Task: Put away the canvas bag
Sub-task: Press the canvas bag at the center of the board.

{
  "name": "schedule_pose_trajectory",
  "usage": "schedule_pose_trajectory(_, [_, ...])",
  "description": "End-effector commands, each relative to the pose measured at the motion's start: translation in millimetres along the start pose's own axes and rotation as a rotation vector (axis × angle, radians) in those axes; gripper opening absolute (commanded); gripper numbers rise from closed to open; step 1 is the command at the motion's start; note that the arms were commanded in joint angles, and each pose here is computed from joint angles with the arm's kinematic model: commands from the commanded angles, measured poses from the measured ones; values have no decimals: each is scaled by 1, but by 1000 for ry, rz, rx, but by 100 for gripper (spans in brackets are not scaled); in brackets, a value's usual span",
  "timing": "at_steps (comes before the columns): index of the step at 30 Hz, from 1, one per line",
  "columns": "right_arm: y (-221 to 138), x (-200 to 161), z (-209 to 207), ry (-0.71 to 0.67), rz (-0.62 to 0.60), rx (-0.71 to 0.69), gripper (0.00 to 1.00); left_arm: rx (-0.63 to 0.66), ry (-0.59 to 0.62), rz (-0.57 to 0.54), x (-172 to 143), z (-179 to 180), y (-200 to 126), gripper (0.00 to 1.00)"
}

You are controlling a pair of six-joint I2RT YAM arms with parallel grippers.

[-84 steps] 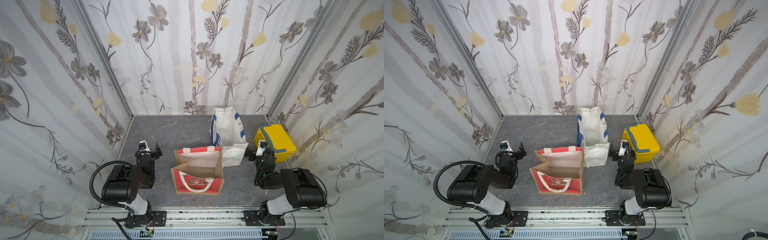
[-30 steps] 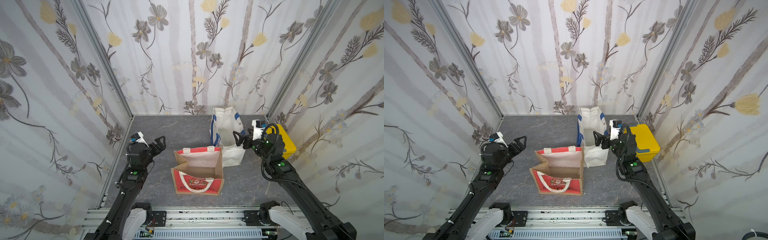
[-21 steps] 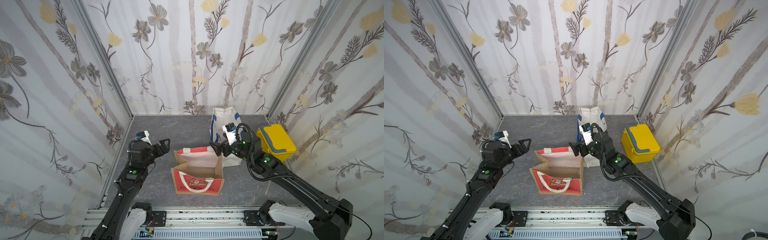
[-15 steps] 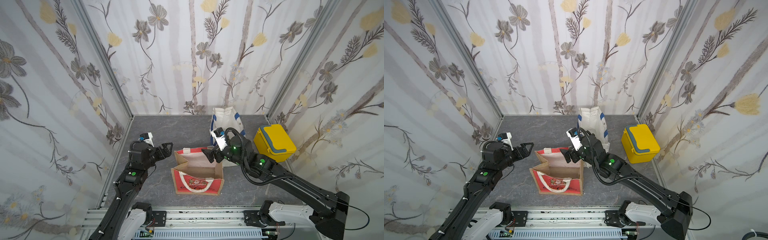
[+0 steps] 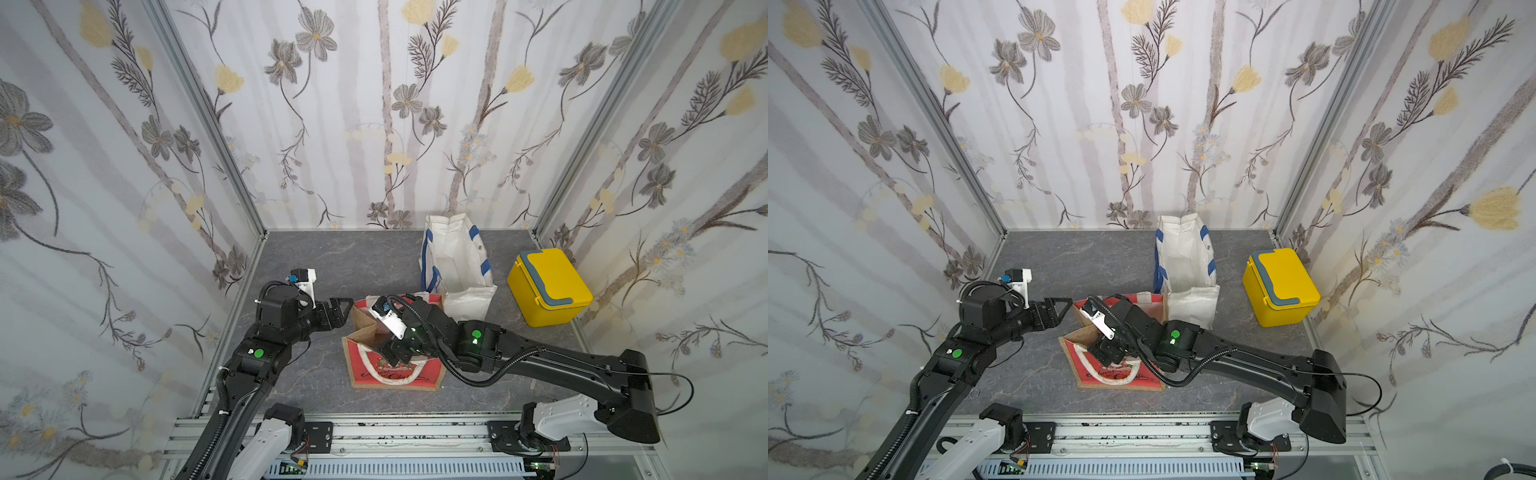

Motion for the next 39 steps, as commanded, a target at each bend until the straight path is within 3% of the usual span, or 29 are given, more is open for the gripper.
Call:
schedule_pose_trajectory(1, [9,2,8,-35,-27,28,83,-11,27,35,-3,-4,-1,84])
schedule_pose_trajectory(5, [15,3,16,-81,-16,38,72,-27,27,49,-7,-7,-3,76])
schedule_pose_trajectory(7, [12,2,16,-88,-6,30,72,-40,30,46,-7,-11,-7,76])
schedule_pose_trajectory(13, [-19,13,7,-58,-54,-8,87,-123,32,85,-12,-24,-16,70])
schedule_pose_trajectory(18, [-34,10,15,-42,-48,93,95,-158,47,117,-19,-32,-15,70])
schedule_pose_trajectory(22, [-25,-4,34,-78,5,120,95,-120,67,159,-27,-32,-5,73])
schedule_pose_trajectory(24, [-15,-10,35,-96,44,75,86,-92,83,172,-30,-33,1,73])
schedule_pose_trajectory(27, [-1,-15,31,-107,82,-12,64,-32,122,191,-35,-35,9,73])
schedule_pose_trajectory(32, [6,-17,34,-107,33,5,27,88,188,261,-50,-40,33,73])
schedule_pose_trajectory(36, [8,-21,33,-121,14,-3,18,153,234,261,-54,-43,41,69])
schedule_pose_trajectory(39, [8,-22,28,-120,22,-15,15,214,240,259,-56,-36,45,55])
Point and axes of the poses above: each gripper's point midway between its finger pads, its own y axis out along the fingers, its own z axis along the line the jaws close on, x = y × z, the point moved 9 cm from there along -y, back along the fingers, and after that the axes turned 7 degrees about -y, right-handed, at the moved point
